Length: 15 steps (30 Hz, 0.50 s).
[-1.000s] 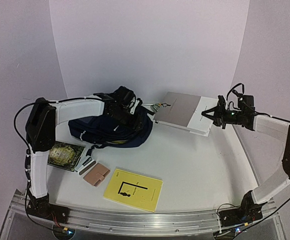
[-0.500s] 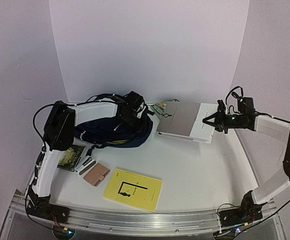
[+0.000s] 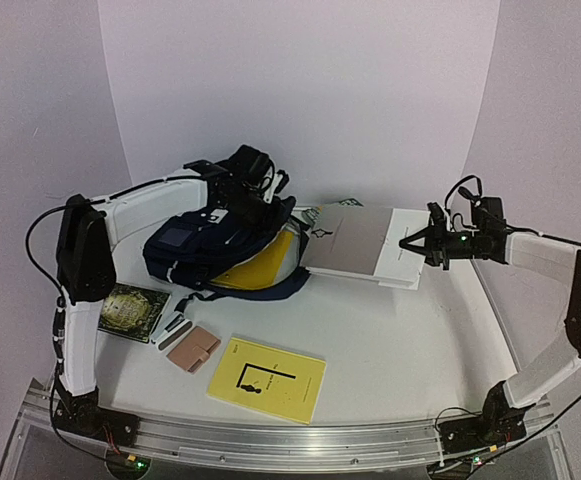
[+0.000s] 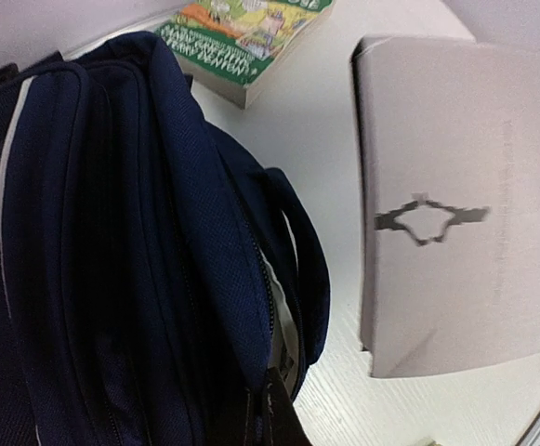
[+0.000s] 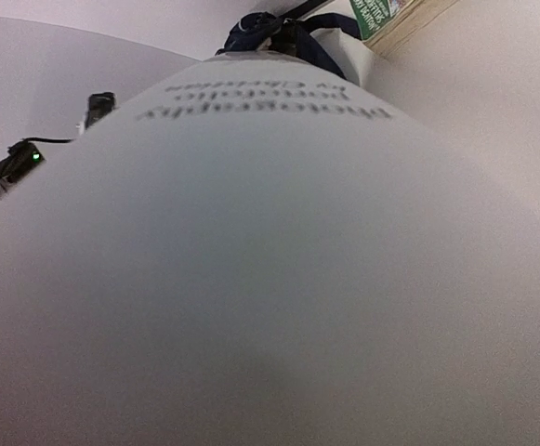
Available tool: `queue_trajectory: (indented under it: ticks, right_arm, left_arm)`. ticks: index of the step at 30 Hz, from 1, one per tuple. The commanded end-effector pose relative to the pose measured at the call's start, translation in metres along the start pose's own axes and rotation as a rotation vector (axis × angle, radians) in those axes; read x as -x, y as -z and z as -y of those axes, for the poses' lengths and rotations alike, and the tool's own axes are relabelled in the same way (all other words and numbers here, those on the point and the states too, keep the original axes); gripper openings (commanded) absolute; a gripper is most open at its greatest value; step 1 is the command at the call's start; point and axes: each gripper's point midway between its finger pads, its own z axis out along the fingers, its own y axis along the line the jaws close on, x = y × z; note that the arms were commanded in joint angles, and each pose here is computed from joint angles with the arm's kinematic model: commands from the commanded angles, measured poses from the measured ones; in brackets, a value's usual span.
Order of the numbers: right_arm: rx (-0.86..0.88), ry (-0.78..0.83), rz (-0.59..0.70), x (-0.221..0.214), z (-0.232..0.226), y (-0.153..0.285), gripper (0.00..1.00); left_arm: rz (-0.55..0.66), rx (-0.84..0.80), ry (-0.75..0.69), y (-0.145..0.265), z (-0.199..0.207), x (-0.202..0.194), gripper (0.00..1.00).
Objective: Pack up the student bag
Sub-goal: Place the book in the student bag.
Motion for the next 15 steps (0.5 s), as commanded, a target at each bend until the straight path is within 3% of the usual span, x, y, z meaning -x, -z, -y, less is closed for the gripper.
queue_trajectory:
  ticks: [1,7,15]
  right_arm:
    - [0.139,0.046,0.032,0.023,-0.036,-0.013,0.0]
    - [0.207,-0.044,-0.045,0.014,-0.05,-0.073,0.0]
    - [0.302,-0.125,-0.023,0.032,-0.066,-0.143,0.0]
  left_arm:
    - [0.234,-0.096,-0.038,0.097,0.033,0.064,0.0]
    - [0.275,-0.121,-0.046,0.121,0.037,0.076,0.0]
    - [0.309,-0.242,-0.088,0.143,0.058,0.075,0.0]
